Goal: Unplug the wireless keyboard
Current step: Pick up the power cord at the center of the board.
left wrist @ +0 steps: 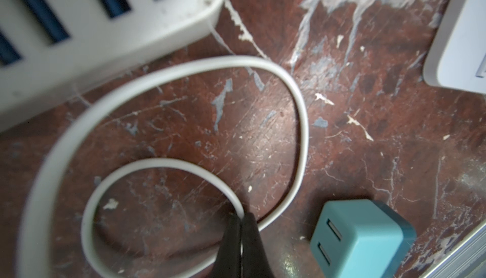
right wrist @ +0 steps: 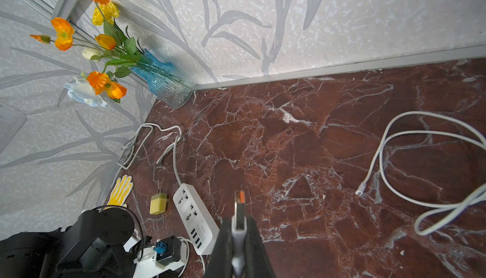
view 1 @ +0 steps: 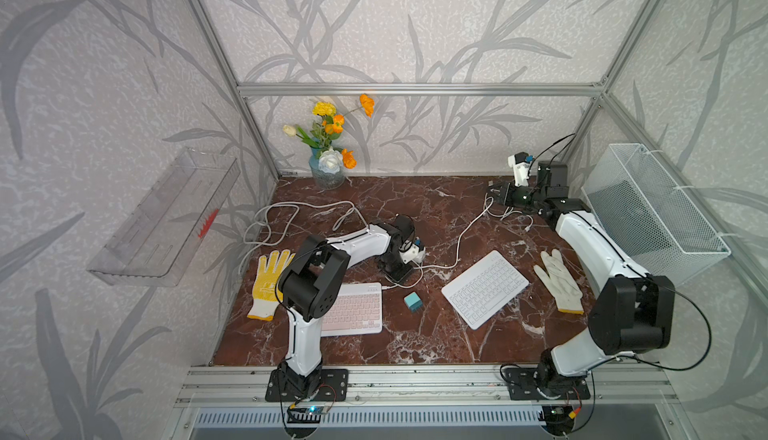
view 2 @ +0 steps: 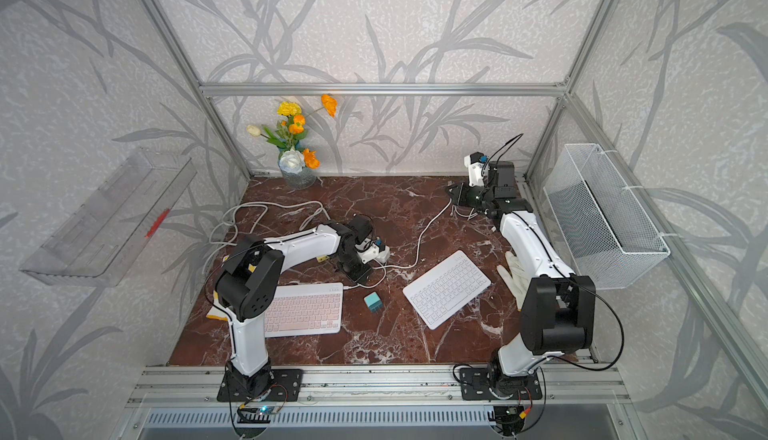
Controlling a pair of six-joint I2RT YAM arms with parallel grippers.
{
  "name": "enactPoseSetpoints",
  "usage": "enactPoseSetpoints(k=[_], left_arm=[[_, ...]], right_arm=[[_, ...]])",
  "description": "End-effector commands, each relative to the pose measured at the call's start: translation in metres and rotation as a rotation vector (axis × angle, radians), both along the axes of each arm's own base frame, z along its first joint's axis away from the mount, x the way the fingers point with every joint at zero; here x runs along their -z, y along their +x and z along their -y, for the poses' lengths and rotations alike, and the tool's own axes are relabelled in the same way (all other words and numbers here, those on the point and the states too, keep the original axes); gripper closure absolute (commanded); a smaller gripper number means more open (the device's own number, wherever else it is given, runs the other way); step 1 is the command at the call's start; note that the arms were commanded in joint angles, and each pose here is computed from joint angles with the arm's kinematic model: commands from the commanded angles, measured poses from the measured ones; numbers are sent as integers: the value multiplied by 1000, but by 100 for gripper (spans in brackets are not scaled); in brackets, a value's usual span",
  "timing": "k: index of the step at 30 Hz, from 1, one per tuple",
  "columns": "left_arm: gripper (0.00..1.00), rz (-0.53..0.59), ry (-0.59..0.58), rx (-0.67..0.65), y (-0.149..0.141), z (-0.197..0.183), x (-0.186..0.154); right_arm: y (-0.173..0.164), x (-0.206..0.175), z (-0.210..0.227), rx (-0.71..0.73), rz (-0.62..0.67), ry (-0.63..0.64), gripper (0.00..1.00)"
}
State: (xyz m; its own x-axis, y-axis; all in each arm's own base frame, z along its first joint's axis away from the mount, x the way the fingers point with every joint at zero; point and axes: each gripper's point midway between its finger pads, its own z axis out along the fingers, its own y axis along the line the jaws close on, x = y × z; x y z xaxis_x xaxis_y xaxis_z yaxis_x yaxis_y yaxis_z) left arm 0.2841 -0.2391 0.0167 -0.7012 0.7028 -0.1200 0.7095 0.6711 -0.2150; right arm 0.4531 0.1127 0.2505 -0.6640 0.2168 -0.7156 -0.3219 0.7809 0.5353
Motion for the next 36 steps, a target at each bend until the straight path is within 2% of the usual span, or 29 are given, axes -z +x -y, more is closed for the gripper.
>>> enactPoseSetpoints(k=[1,7,12,16,22,27,36], left_arm=[[100,-1,63,-31,-5,-12,5],[100,89,4,-132,17,-16,-14],[100,145,-20,-241,35,-30,-26],[100,180,-113,-327,50,-30,-46],[100,186,-160,-361,56,-33,-62],[100,187,-185,-366,56,-31,-74],[100,200,-207,-350,58,-29,-94]], right_arm=[[2,20,1,-1,-49,3,83],[-4,77,-22,-80,-223,-17,54],[-19,98,-43,-123,-276,-24,45],[-44,89,-77,-198,-252,-39,43],[-105,74,-144,-351,-186,90,41],[-157,87,-204,-471,-159,113,41],[-203,116,-283,-549,-159,196,41]])
